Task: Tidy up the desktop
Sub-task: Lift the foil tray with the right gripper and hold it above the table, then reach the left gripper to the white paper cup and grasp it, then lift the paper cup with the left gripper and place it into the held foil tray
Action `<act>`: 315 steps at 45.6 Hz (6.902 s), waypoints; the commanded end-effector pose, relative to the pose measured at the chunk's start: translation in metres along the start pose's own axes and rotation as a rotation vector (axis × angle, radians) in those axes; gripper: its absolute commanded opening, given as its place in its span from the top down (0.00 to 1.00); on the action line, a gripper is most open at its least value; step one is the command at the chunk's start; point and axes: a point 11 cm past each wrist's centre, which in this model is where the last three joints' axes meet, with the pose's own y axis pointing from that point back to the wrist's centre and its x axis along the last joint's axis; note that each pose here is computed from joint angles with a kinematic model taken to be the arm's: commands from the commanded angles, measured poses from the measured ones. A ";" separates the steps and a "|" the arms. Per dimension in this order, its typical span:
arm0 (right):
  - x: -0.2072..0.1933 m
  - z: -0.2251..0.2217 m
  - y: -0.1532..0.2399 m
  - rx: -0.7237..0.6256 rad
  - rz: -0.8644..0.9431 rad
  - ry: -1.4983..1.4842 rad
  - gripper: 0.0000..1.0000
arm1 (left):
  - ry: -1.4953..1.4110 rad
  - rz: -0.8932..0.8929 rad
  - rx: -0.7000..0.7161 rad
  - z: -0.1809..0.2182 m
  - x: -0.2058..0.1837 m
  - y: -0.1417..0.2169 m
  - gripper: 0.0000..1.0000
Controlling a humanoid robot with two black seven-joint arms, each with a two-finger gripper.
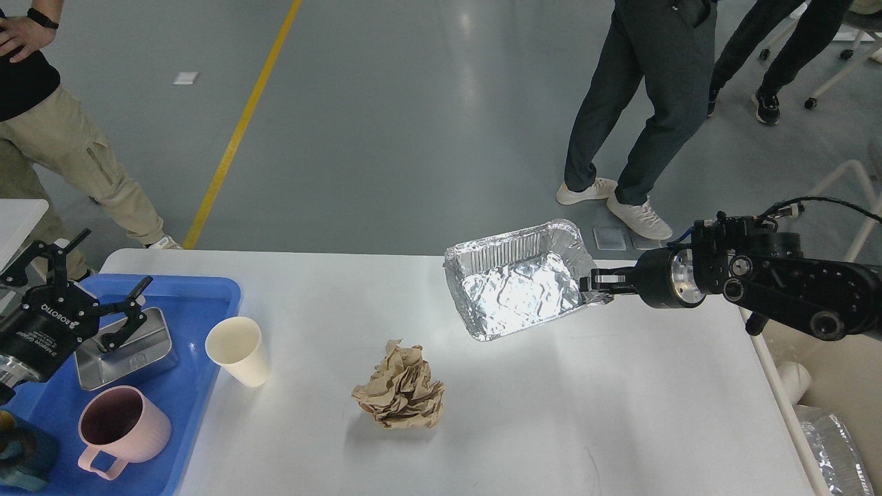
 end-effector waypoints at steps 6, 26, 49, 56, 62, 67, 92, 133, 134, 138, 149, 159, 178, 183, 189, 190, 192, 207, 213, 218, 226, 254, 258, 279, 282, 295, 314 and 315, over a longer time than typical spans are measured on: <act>-0.006 -0.018 -0.015 0.028 -0.022 -0.011 1.00 | -0.005 -0.004 0.004 0.000 -0.002 0.000 0.03; -0.013 -0.021 -0.027 0.013 -0.029 -0.012 1.00 | -0.080 0.130 0.052 0.013 0.011 0.003 0.03; -0.009 -0.027 -0.031 0.031 -0.015 -0.021 1.00 | -0.444 0.316 0.386 0.072 0.000 0.032 0.03; -0.003 -0.038 -0.036 0.057 0.003 -0.022 1.00 | -0.690 0.311 0.481 0.093 -0.023 0.036 0.03; 0.000 -0.050 -0.040 0.078 0.002 -0.008 1.00 | -0.888 0.285 0.575 0.099 -0.038 0.042 0.03; 0.006 -0.054 -0.039 0.088 0.015 -0.007 1.00 | -1.039 0.253 0.648 0.097 -0.049 0.046 0.03; 0.007 -0.046 -0.034 0.089 0.029 -0.033 1.00 | -1.309 0.152 0.651 0.106 -0.071 0.043 0.03; 0.003 -0.050 -0.037 0.104 0.029 -0.042 1.00 | -1.182 0.121 0.574 0.100 -0.055 0.041 0.03; 0.003 -0.050 -0.037 0.104 0.029 -0.042 1.00 | -1.182 0.126 0.580 0.099 -0.052 0.043 0.03; 0.004 -0.051 -0.037 0.107 0.033 -0.045 1.00 | -1.225 0.116 0.614 0.094 -0.043 0.045 0.03; 0.003 -0.056 -0.038 0.126 0.034 -0.050 1.00 | -1.653 -0.110 0.733 0.072 -0.035 0.017 0.03; 0.004 -0.060 -0.038 0.137 0.036 -0.049 1.00 | -1.770 -0.262 0.779 0.039 -0.040 0.001 0.03; 0.006 -0.060 -0.037 0.138 0.042 -0.050 1.00 | -1.858 -0.397 0.940 -0.012 -0.027 -0.025 0.03; 0.005 -0.062 -0.038 0.142 0.039 -0.050 1.00 | -1.870 -0.429 0.961 -0.020 -0.027 -0.032 0.03; 0.005 -0.062 -0.038 0.142 0.039 -0.050 1.00 | -1.890 -0.485 0.989 -0.035 -0.030 -0.042 0.03; 0.005 -0.062 -0.038 0.142 0.039 -0.050 1.00 | -1.891 -0.493 0.991 -0.037 -0.031 -0.043 0.03; 0.005 -0.062 -0.038 0.142 0.039 -0.050 1.00 | -1.892 -0.504 0.997 -0.041 -0.032 -0.044 0.03; 0.005 -0.060 -0.037 0.138 0.042 -0.052 1.00 | -1.897 -0.527 1.009 -0.055 -0.031 -0.050 0.04; 0.005 -0.059 -0.037 0.139 0.047 -0.055 1.00 | -1.897 -0.523 0.994 -0.061 -0.028 -0.054 0.05; 0.005 -0.059 -0.037 0.138 0.046 -0.056 1.00 | -1.911 -0.546 0.988 -0.069 -0.024 -0.053 0.07; 0.004 -0.058 -0.037 0.137 0.044 -0.057 1.00 | -1.932 -0.572 0.986 -0.082 -0.012 -0.046 0.18; -0.003 -0.053 -0.039 0.131 0.034 -0.067 1.00 | -1.902 -0.688 0.937 -0.086 -0.015 -0.038 0.91; -0.003 -0.052 -0.039 0.128 0.033 -0.068 1.00 | -1.896 -0.705 0.929 -0.087 -0.015 -0.036 0.96; -0.012 -0.045 -0.043 0.115 0.021 -0.074 1.00 | -1.890 -0.706 0.886 -0.049 -0.014 -0.019 0.98; -0.013 -0.045 -0.043 0.113 0.019 -0.074 1.00 | -1.895 -0.689 0.873 -0.035 -0.016 -0.016 0.98; -0.020 -0.041 -0.047 0.105 0.009 -0.071 1.00 | -1.854 -0.505 0.682 0.048 -0.041 -0.014 0.97; -0.023 -0.044 -0.050 0.112 0.002 -0.071 1.00 | -1.782 -0.429 0.429 0.125 -0.101 -0.031 0.96; -0.023 -0.044 -0.050 0.111 0.002 -0.069 1.00 | -1.783 -0.438 0.419 0.127 -0.106 -0.034 0.96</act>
